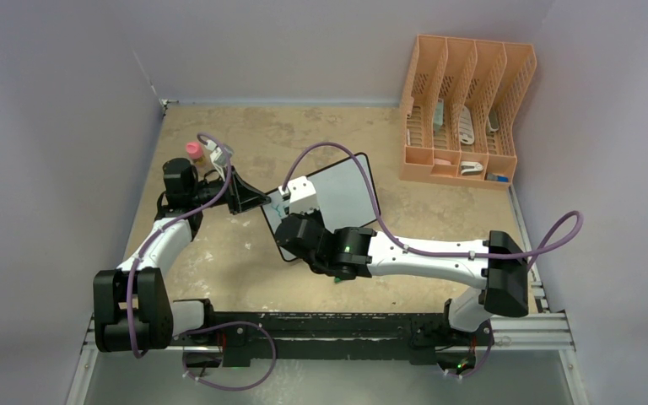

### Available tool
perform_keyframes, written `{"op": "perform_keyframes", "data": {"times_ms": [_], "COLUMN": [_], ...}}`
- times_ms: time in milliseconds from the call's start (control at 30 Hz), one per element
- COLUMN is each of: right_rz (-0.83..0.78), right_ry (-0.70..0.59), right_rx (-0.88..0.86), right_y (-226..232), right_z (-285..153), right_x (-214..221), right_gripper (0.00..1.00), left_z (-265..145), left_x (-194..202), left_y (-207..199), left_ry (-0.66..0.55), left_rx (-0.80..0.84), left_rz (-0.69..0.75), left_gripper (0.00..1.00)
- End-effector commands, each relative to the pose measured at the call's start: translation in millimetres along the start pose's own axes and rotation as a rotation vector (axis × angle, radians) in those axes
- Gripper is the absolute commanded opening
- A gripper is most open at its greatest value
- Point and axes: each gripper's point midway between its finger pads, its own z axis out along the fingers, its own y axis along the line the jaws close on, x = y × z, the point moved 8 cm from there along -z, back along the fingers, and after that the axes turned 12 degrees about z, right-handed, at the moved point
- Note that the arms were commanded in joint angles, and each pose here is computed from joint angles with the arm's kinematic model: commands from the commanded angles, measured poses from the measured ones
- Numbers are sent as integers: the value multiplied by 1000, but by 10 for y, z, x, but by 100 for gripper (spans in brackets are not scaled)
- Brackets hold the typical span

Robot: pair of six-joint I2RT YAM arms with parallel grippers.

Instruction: Write a sentence on the whiteboard

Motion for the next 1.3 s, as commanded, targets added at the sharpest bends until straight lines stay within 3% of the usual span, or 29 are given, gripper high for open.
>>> {"op": "perform_keyframes", "data": {"times_ms": [0,1267], "right_rz": [39,-4], "right_ry": [-72,-13], "right_rx": [-8,-59], "right_y": [98,124], "right_z": [21,29], "right_x": [-194,-82], "right_gripper": [0,0], "left_z": [9,13], "left_x": [-89,-85], "left_y": [-43,-23], "left_ry": [-7,-4], "left_rx": [54,45], "left_rz": [64,61], "left_gripper": [0,0]}}
